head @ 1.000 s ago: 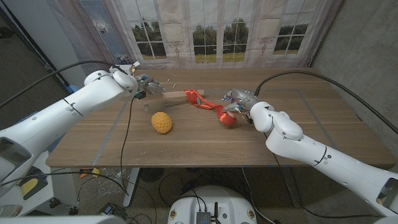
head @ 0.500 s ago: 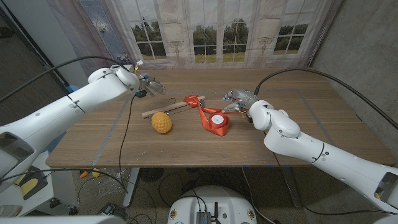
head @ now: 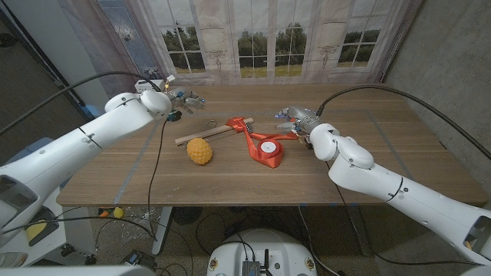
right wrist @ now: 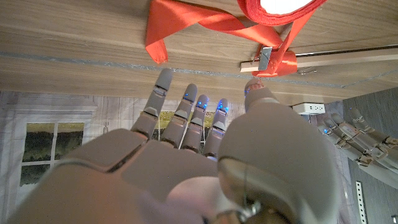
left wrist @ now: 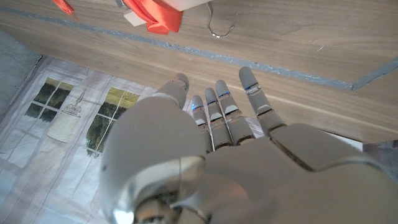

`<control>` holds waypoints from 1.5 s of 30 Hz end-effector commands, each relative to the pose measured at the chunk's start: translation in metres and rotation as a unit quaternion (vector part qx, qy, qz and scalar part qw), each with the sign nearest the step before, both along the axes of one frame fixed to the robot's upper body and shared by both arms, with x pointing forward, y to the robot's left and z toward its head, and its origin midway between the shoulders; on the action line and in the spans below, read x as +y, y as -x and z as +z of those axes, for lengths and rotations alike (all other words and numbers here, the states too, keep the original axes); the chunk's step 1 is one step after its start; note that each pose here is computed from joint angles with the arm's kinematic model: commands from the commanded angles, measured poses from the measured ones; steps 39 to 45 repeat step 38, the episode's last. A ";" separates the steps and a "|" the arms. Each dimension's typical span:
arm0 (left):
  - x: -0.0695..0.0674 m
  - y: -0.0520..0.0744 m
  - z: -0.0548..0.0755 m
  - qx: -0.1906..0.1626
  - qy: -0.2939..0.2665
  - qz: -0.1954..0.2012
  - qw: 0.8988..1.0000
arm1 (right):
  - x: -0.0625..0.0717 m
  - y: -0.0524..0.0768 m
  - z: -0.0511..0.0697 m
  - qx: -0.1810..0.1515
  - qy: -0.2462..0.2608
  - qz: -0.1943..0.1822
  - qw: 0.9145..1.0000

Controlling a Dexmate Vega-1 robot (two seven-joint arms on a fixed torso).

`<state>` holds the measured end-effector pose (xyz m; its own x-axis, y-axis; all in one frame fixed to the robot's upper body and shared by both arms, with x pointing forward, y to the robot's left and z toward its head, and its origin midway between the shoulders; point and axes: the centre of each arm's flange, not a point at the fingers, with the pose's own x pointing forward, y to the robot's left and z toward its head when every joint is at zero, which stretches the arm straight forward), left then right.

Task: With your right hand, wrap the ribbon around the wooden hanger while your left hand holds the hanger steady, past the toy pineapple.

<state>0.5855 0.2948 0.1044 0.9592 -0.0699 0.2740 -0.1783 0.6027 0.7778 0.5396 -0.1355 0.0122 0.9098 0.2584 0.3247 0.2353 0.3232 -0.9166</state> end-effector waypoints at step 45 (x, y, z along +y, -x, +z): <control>0.041 -0.010 -0.025 -0.154 0.140 -0.232 0.950 | -0.034 -0.012 -0.001 -0.150 -0.375 0.129 0.906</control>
